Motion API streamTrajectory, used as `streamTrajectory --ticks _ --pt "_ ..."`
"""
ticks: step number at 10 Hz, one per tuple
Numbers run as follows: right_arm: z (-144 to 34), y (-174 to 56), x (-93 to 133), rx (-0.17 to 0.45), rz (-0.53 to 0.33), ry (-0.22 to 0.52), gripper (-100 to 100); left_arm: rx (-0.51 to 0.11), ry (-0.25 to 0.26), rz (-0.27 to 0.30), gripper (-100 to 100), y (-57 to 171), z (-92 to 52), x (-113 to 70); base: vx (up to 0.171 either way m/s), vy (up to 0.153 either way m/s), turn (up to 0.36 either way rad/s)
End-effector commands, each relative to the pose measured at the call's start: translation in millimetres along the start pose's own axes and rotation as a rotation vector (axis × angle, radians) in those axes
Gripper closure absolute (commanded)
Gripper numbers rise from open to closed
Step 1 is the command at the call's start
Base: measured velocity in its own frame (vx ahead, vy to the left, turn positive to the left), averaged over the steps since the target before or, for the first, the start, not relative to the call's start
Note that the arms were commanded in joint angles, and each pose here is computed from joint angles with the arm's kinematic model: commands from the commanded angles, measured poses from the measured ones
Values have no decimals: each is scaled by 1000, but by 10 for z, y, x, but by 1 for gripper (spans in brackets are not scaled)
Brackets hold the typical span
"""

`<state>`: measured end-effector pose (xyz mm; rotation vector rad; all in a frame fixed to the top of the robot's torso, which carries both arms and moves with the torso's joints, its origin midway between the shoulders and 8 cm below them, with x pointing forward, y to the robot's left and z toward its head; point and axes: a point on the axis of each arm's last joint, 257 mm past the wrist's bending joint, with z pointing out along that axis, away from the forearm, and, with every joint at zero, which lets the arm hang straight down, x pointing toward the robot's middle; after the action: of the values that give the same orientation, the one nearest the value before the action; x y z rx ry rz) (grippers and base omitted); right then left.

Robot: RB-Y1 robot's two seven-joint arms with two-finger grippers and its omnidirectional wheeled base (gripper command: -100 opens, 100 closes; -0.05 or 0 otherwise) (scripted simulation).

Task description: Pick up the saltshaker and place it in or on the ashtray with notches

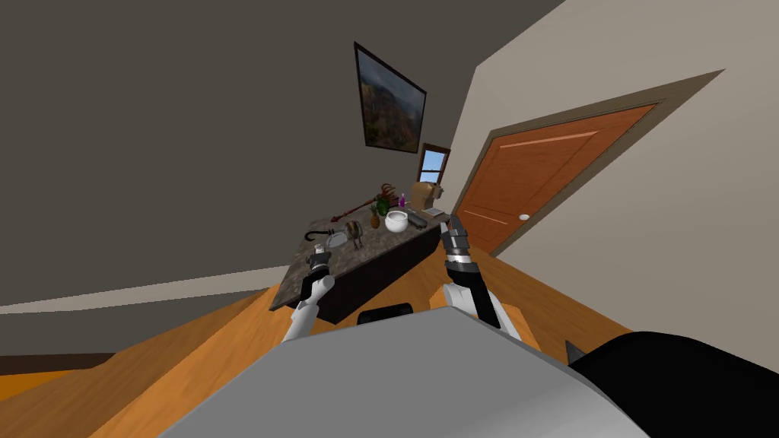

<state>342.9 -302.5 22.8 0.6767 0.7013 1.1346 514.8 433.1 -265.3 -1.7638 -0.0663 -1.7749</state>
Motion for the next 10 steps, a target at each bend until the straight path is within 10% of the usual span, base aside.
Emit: streamTrajectory --ticks 1,5,10 --pt "0 0 0 0 0 0 0 40 18 14 100 -135 94 94 -129 -47 0" --pt "0 0 0 0 0 0 0 115 25 4 100 -348 265 238 -104 -19 4" --pt "-1 -1 -1 0 0 0 0 40 -27 -37 100 -144 464 168 99 -48 -20"
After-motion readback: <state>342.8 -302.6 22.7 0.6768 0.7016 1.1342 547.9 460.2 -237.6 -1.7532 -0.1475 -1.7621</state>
